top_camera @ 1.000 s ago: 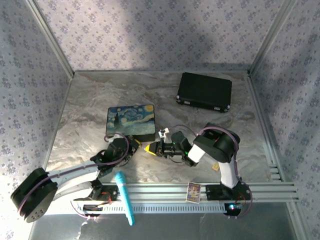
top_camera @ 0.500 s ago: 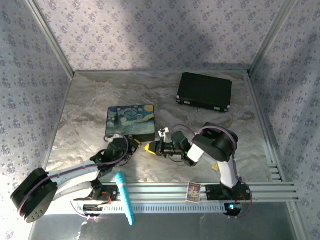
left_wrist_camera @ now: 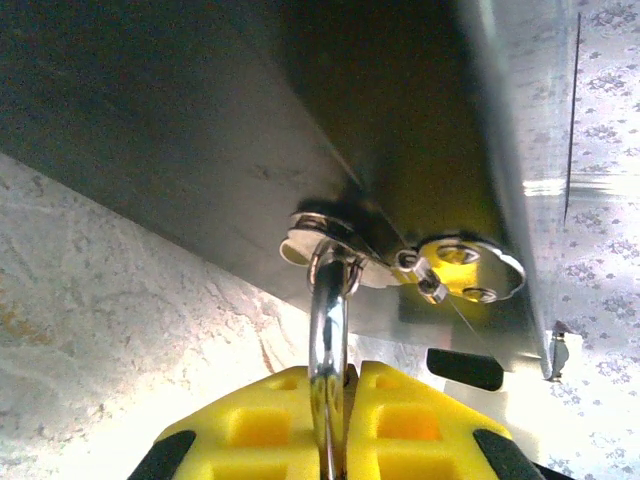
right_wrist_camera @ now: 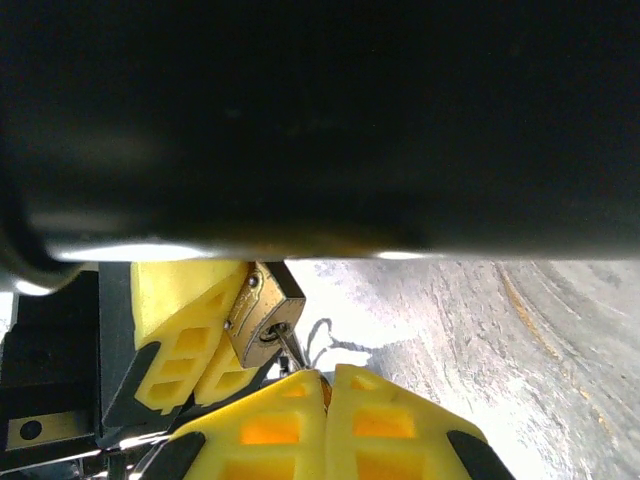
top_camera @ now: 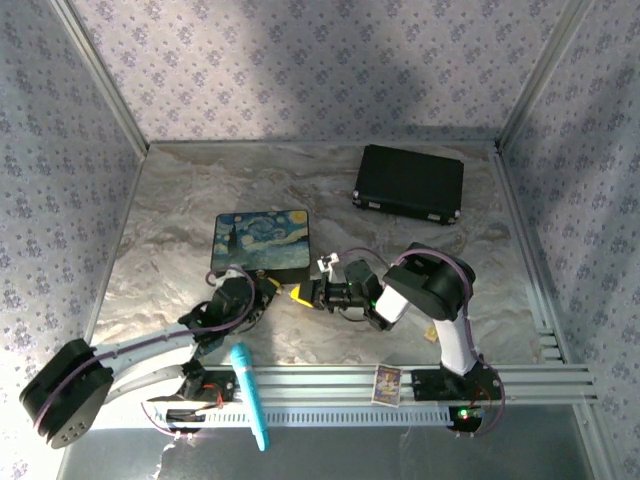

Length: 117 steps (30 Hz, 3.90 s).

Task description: Unlock the padlock with the key

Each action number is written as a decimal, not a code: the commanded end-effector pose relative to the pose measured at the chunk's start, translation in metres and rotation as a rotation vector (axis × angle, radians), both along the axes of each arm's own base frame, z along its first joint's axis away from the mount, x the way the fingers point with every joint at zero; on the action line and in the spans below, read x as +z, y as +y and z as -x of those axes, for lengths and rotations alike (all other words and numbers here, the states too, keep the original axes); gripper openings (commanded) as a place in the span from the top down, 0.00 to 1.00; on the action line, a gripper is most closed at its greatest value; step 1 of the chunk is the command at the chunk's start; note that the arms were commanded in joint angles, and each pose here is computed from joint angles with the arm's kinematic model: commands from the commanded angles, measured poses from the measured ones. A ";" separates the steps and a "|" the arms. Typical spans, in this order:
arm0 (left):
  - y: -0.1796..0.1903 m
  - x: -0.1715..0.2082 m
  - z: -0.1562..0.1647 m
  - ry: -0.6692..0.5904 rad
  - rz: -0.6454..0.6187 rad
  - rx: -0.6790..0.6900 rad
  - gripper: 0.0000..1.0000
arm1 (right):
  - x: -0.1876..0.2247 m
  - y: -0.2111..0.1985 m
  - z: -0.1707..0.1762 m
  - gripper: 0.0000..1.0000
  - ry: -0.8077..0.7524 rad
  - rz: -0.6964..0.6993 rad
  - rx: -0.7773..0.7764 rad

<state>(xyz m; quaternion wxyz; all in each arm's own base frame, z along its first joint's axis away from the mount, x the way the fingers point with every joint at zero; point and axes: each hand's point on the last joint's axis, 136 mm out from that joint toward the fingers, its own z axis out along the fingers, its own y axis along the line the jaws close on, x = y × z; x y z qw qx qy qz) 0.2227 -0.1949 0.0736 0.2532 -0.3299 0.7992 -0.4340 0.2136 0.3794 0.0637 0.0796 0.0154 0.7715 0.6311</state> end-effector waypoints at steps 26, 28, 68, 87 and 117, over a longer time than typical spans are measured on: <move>-0.068 0.054 0.011 -0.096 0.185 -0.204 1.00 | 0.062 0.022 -0.018 1.00 -0.067 -0.162 0.020; -0.071 0.051 0.011 -0.091 0.197 -0.206 1.00 | 0.066 0.025 -0.017 1.00 -0.073 -0.171 0.025; -0.031 0.026 0.003 -0.013 0.036 -0.078 1.00 | 0.013 -0.006 0.000 0.82 -0.182 0.163 -0.044; -0.031 0.024 0.010 0.048 0.039 -0.107 1.00 | 0.018 -0.050 0.016 0.13 -1.080 1.049 0.305; -0.039 0.025 0.021 0.065 0.082 -0.152 1.00 | 0.006 0.001 0.012 0.80 -1.269 0.947 0.386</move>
